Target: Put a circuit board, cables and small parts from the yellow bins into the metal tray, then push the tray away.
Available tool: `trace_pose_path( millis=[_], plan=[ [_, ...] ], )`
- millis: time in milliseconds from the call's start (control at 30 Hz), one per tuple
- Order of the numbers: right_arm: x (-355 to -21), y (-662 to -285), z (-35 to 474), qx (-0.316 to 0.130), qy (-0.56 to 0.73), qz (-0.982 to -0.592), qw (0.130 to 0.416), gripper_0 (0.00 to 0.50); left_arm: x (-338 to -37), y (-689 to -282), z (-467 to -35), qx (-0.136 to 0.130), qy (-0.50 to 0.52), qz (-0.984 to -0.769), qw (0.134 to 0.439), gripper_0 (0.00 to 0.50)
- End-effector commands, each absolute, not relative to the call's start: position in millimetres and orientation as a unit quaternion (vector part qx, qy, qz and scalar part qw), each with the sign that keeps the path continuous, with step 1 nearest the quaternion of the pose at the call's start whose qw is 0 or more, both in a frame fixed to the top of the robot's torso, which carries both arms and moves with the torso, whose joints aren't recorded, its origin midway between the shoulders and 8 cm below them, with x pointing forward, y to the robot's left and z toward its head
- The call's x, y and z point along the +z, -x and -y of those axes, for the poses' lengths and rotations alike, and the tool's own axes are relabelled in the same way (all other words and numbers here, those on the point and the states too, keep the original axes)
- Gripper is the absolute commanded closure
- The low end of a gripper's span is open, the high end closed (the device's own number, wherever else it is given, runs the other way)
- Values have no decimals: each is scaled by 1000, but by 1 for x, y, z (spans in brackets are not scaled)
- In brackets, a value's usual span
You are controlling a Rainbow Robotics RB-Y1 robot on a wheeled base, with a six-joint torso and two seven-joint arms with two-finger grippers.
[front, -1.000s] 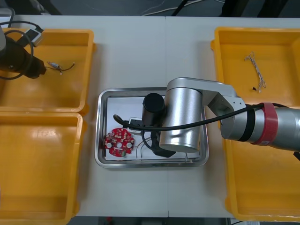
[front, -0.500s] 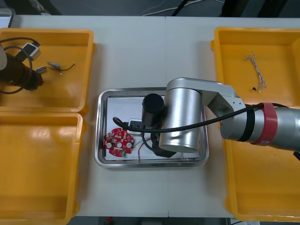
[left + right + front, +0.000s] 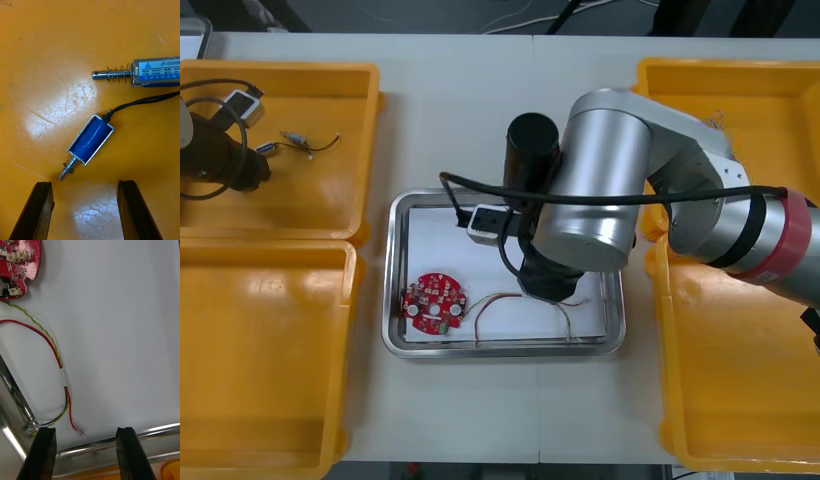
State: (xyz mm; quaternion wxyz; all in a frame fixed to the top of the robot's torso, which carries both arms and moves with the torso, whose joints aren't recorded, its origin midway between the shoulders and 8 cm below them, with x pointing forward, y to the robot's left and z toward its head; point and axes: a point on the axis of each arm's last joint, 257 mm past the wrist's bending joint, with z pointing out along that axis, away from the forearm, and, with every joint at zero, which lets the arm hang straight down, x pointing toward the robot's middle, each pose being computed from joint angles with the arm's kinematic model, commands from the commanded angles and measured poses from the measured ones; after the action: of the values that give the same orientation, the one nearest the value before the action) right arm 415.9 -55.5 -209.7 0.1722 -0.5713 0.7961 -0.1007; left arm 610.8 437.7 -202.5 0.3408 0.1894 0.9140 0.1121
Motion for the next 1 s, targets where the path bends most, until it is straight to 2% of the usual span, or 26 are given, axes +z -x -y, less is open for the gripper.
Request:
trace_pose_path(
  millis=[33,267,633,1000],
  plan=[
    [-182,-409,54,-71,541,-816,190,36,-167,-633,-431,116,-206,-897,373,0],
    [-163,-405,79,-52,458,-868,186,37,-160,-640,-422,96,-199,-899,379,0],
    [-125,-419,106,26,283,-928,239,37,-156,-645,-419,90,-193,-901,377,0],
    [-118,-421,155,62,120,-958,254,39,-163,-650,-411,91,-197,-901,375,2]
  ],
)
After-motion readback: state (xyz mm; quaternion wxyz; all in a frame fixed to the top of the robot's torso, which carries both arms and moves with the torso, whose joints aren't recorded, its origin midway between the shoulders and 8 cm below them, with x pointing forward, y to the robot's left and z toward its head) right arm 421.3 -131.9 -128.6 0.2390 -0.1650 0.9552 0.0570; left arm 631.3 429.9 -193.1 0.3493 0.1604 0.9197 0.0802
